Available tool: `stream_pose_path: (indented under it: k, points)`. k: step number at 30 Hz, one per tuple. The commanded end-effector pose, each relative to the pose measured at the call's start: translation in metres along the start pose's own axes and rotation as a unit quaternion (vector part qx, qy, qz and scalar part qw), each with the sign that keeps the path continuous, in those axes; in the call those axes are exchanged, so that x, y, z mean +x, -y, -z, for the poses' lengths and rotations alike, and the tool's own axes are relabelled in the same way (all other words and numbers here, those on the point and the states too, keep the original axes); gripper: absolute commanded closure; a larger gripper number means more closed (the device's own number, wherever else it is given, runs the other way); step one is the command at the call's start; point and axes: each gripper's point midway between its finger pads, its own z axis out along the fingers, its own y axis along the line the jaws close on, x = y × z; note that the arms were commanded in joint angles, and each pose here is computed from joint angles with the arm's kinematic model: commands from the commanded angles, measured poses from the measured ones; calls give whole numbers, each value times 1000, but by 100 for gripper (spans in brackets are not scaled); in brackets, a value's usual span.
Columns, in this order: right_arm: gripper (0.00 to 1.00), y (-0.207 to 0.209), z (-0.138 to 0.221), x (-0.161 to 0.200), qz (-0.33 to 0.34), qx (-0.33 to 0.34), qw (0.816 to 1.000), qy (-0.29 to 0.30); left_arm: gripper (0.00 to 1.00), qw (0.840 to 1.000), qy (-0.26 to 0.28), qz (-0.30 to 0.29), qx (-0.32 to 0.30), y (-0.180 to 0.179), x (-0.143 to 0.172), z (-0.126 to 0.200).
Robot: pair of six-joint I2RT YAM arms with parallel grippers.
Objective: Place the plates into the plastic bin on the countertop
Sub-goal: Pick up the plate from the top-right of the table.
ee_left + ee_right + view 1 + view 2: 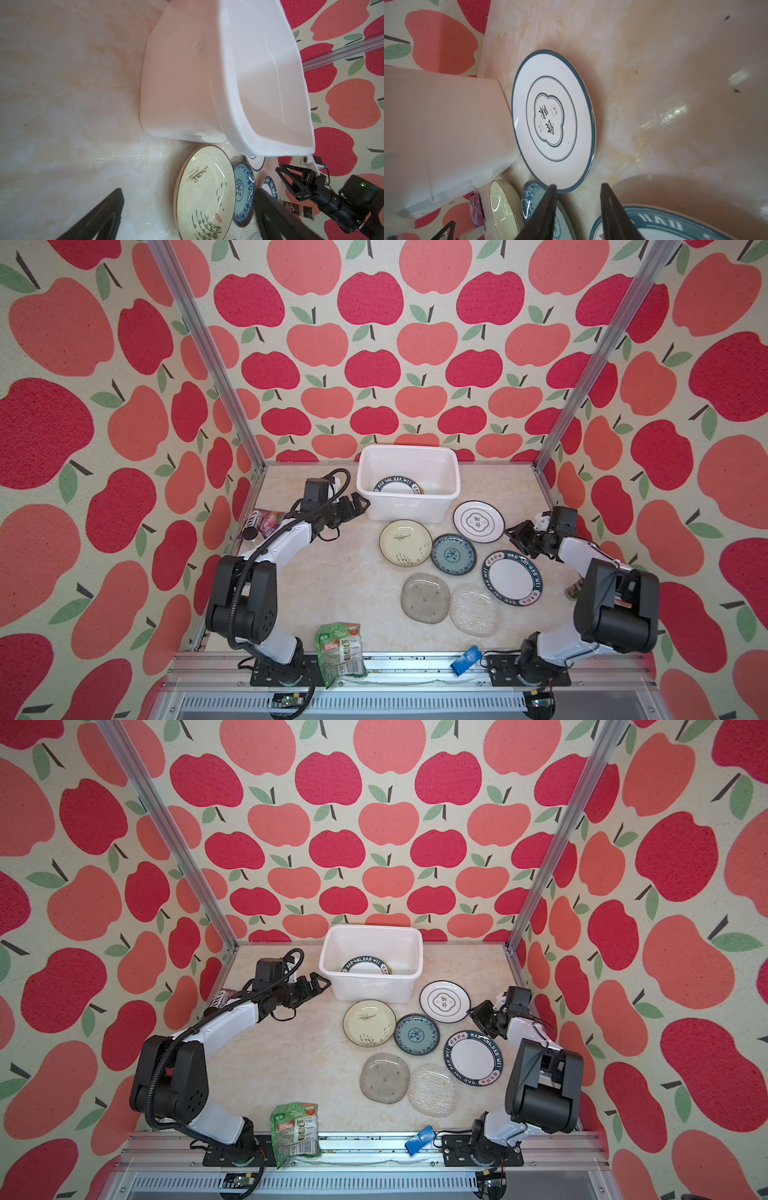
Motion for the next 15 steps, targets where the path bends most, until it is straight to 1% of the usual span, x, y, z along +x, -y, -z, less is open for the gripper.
stream_pose_path:
  k: [1,3,8,11,15]
  points:
    - [62,0,-9,-10,11,-16,1000,4,1,1000,8,-5,5,2,-6,-1]
    - [62,1,-16,-12,8,-24,1000,1,1,1000,8,-5,1,1,-7,-2]
    - [62,11,-30,-13,7,-19,1000,-9,1,1000,5,-3,-3,-2,-7,-6]
    - [62,8,-37,-14,2,-37,999,-9,1,1000,10,-1,-3,-3,-8,-6]
    - [62,9,-45,-17,-3,-43,999,-15,1,1000,8,3,-5,-6,-6,-9]
